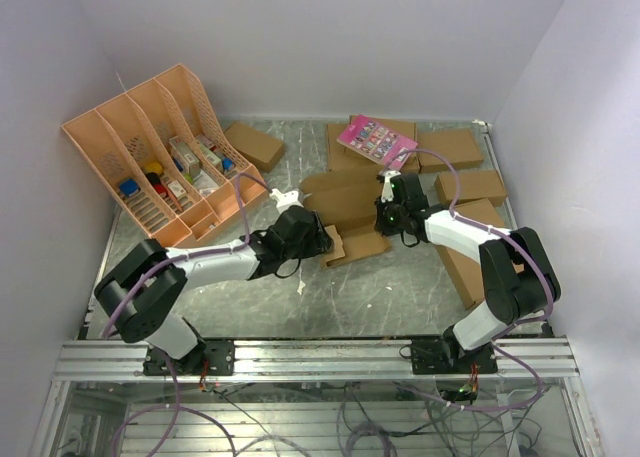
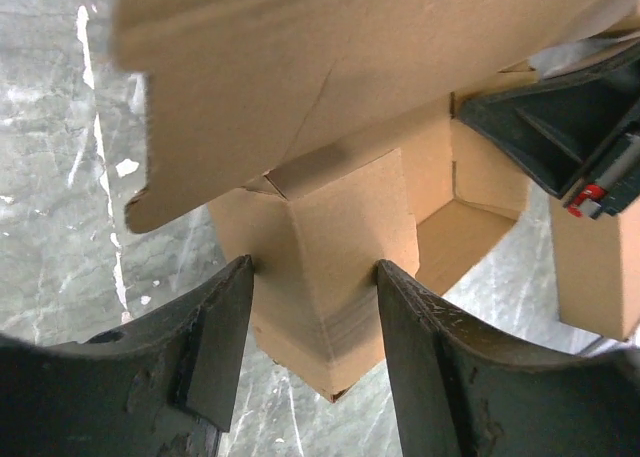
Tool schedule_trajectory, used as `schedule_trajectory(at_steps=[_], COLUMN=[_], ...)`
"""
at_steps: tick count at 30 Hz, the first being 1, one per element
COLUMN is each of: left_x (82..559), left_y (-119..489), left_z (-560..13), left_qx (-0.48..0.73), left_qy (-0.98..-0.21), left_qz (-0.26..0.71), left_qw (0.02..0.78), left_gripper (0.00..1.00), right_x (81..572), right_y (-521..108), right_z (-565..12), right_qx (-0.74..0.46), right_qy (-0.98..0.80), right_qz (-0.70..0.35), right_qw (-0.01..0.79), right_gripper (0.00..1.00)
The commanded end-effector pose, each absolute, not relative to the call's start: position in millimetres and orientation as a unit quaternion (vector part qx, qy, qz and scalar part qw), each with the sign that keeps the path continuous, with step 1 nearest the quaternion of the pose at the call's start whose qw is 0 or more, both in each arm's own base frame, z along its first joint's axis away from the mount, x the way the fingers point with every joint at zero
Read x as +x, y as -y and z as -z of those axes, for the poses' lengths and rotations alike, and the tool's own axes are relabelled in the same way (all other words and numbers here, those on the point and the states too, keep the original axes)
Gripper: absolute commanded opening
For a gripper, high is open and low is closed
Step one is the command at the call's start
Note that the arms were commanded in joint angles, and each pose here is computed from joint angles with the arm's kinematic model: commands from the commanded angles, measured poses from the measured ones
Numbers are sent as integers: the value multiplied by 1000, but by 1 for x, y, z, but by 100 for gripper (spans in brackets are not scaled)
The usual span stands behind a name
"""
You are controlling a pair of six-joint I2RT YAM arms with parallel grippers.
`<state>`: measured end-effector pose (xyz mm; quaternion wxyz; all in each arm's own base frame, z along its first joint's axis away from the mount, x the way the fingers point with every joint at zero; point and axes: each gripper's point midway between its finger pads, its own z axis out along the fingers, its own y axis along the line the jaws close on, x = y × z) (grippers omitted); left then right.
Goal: Fold the paper box
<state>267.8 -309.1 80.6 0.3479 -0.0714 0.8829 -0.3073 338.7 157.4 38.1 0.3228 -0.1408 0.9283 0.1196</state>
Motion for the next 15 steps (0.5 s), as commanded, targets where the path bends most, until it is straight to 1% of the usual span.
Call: schedule_trajectory(at_steps=[1,6,15], left_x=[268,268,268], left_y=[295,294,286], left_z=[-57,-49,-29], left_qx=[-65,-56,-36], left_qy=[-911,-920,-936], left_qz=[221,186,114], left_qw=[343,340,331], left_gripper=[60,49,49], right_x=[348,348,346], right_y=[-165,-164,-168], right_z=[-56,-58,-60], right_qx=[-145,-145,-146], right_qy=[-917,-916,-915], right_qz=[-125,-125,-132], right_qw=[349,352,353], right_gripper=[0,0,0])
